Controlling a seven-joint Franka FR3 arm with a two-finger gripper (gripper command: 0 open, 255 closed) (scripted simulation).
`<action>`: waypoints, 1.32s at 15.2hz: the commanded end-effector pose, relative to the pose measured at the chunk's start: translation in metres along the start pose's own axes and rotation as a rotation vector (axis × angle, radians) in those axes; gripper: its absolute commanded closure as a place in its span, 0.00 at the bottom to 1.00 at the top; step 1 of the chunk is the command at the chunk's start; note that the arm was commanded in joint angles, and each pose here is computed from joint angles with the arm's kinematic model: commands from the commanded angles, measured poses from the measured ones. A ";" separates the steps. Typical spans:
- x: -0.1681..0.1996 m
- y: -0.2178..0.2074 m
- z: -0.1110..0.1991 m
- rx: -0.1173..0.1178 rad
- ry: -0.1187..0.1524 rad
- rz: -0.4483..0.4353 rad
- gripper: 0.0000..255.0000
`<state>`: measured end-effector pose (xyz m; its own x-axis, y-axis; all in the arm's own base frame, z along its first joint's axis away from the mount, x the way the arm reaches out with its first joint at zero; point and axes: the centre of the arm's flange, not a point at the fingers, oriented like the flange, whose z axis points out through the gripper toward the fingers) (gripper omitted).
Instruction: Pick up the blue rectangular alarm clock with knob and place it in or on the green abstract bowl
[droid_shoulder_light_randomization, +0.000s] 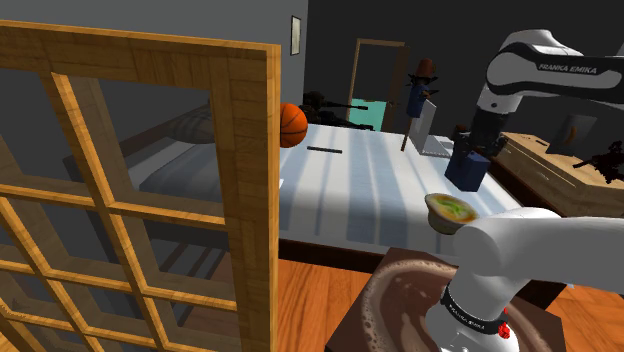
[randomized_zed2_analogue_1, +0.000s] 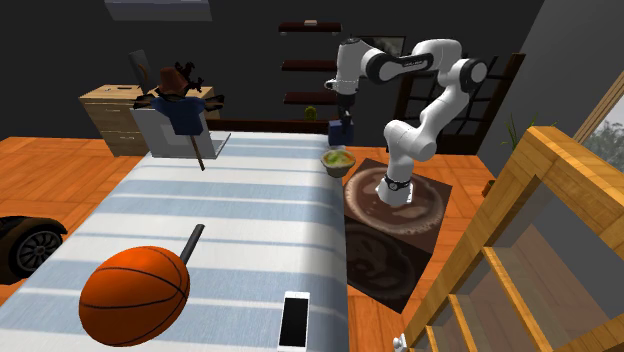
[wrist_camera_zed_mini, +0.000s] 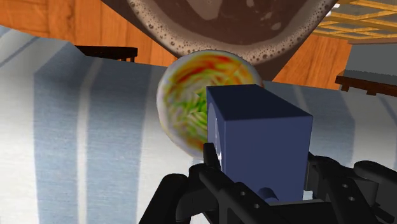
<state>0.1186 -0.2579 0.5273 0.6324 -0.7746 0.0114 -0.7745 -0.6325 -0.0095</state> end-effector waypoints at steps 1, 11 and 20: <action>-0.003 0.002 0.009 0.000 0.000 -0.001 1.00; -0.004 0.003 0.062 0.000 0.000 -0.001 1.00; -0.004 0.003 0.082 0.000 0.000 -0.001 1.00</action>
<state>0.1147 -0.2566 0.4453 0.6329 -0.7741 0.0110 -0.7741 -0.6330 -0.0093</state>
